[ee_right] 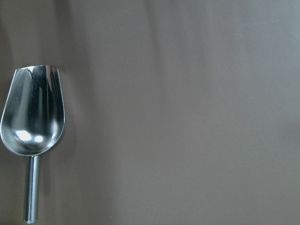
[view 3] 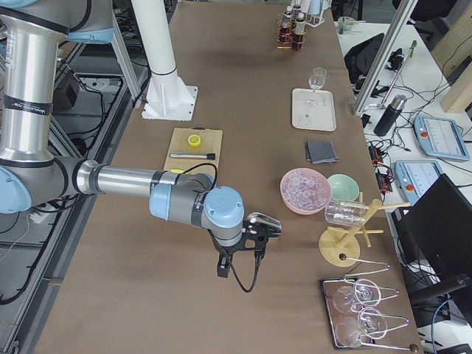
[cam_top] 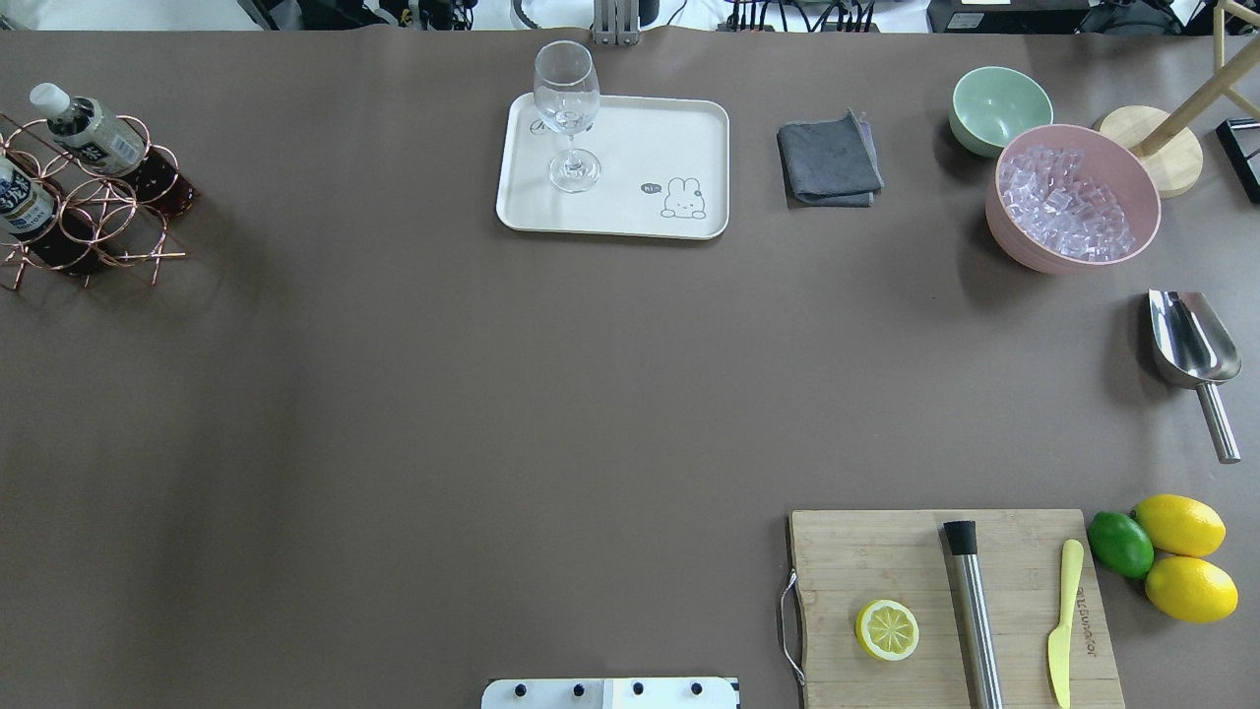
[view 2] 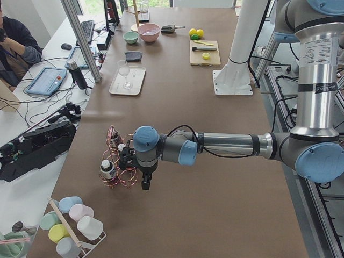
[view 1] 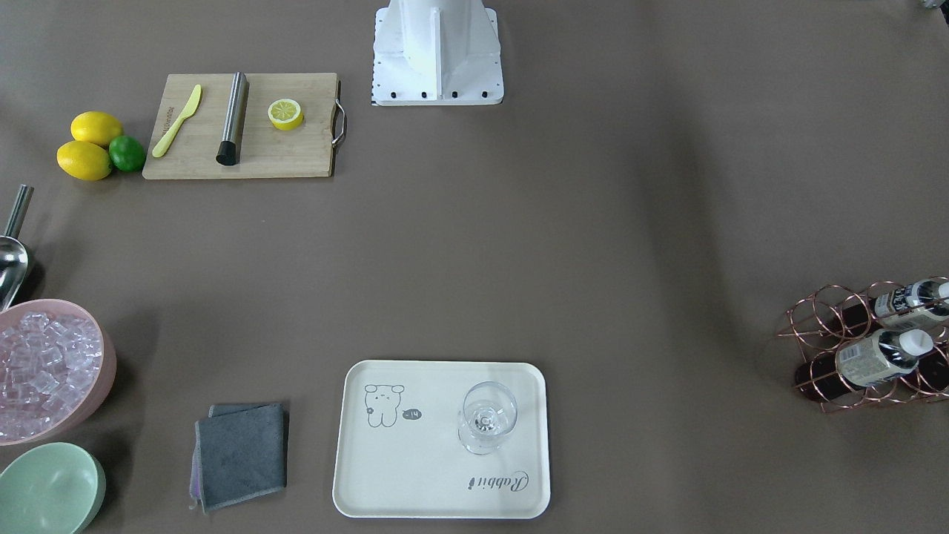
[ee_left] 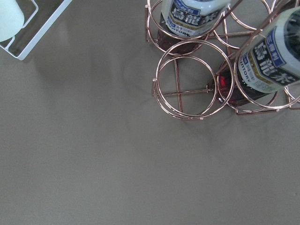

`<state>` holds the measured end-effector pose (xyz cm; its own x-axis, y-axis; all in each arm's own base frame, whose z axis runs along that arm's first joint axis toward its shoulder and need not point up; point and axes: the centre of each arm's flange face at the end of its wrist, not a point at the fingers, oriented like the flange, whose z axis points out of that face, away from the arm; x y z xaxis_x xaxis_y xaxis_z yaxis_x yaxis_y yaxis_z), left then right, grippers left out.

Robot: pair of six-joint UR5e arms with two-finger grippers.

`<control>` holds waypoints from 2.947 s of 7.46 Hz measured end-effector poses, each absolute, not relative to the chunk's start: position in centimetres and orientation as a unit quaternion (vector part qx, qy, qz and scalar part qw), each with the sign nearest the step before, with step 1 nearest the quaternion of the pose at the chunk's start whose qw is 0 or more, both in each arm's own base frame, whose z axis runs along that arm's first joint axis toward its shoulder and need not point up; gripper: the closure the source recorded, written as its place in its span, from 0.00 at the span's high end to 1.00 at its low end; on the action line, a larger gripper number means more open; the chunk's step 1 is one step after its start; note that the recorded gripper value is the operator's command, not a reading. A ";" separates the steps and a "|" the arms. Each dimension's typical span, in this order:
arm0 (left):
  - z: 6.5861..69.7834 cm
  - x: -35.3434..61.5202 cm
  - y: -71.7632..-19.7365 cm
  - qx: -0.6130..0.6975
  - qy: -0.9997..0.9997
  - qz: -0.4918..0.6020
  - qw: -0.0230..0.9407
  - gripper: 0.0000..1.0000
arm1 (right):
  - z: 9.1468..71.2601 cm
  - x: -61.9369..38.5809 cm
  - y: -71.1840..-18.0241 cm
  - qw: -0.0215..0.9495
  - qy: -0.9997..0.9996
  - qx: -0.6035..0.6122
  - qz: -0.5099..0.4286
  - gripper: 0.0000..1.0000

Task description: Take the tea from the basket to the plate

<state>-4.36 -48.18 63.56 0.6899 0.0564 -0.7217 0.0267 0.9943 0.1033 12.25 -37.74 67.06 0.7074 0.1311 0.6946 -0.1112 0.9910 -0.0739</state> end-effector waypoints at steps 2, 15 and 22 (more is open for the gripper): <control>63.4 -4.4 -48.2 0.055 0.393 0.010 0.918 0.98 | 67.1 12.3 -37.7 0.924 -0.376 -0.013 0.066 1.00; 60.1 -5.5 -47.0 0.044 0.410 -0.009 0.911 0.98 | 67.1 12.3 -37.8 0.924 -0.376 -0.013 0.065 1.00; 59.7 -5.4 -47.3 0.051 0.410 -0.002 0.911 0.98 | 67.0 12.2 -37.7 0.924 -0.377 -0.012 0.065 1.00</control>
